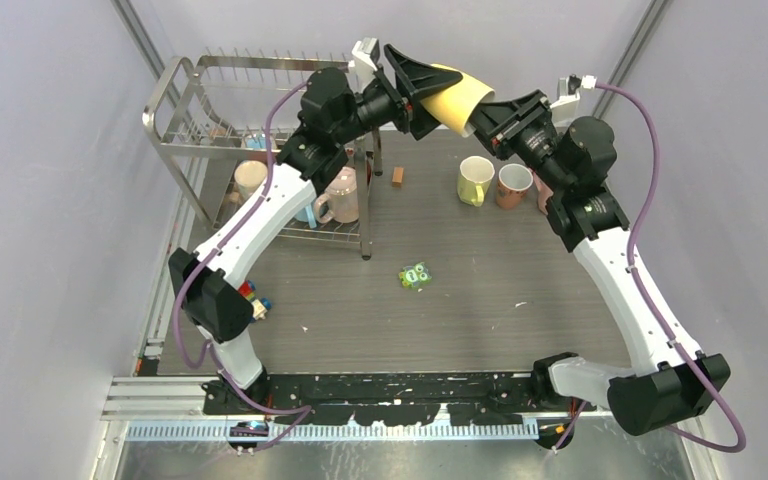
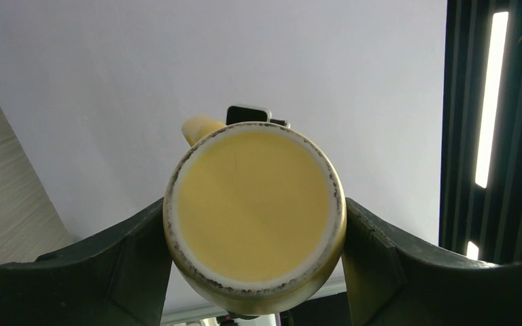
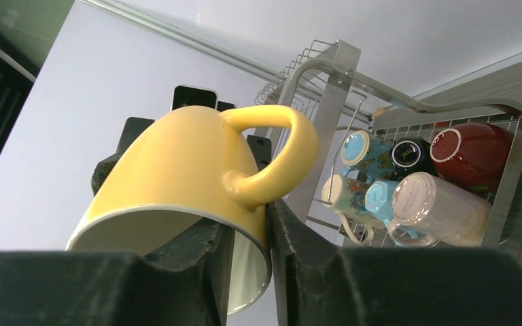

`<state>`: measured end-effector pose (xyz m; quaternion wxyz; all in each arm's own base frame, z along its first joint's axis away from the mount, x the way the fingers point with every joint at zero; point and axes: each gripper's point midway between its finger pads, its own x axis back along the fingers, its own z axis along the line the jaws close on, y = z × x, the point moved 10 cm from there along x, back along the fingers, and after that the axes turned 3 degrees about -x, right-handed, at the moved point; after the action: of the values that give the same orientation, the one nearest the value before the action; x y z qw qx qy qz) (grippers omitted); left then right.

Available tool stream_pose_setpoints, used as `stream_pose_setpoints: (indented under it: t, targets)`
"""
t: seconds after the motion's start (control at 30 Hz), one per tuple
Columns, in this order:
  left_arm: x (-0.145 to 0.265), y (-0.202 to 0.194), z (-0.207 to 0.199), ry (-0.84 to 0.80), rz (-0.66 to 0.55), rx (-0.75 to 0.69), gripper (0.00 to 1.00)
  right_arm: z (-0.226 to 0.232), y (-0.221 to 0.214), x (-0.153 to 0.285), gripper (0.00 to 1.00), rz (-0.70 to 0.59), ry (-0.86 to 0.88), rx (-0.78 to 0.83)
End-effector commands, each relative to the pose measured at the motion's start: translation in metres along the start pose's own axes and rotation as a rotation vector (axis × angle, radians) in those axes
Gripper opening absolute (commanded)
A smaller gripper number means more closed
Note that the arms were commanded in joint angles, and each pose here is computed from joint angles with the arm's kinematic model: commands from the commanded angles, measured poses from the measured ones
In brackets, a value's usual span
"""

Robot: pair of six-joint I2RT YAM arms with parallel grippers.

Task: Unload the cups from the dish rack
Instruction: Place the cup at the center of the board.

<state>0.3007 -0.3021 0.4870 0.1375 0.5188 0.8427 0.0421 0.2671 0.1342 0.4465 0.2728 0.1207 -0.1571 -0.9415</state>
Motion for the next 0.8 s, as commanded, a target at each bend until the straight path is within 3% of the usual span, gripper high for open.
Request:
stream_pose_setpoints:
  t: [0.0, 0.17, 0.27, 0.4, 0.6, 0.77]
  targets:
    - [0.021, -0.015, -0.06, -0.23, 0.014, -0.073, 0.0, 0.013, 0.002, -0.001, 0.26, -0.019, 0.08, -0.015]
    - [0.02, -0.016, -0.055, -0.225, 0.019, -0.06, 0.0, 0.01, 0.002, -0.005, 0.02, -0.018, 0.088, -0.054]
    - [0.02, -0.016, -0.052, -0.211, 0.018, -0.061, 0.07, 0.011, 0.003, -0.005, 0.01, -0.025, 0.094, -0.061]
    - [0.02, -0.017, -0.048, -0.182, 0.012, -0.079, 0.28, 0.013, 0.003, -0.004, 0.01, -0.038, 0.101, -0.071]
    - [0.024, -0.017, -0.048, -0.118, -0.005, -0.141, 0.7, 0.02, 0.006, 0.001, 0.01, -0.081, 0.113, -0.074]
    - [0.028, -0.018, -0.047, -0.072, -0.018, -0.188, 0.93, 0.027, 0.009, 0.007, 0.01, -0.121, 0.124, -0.079]
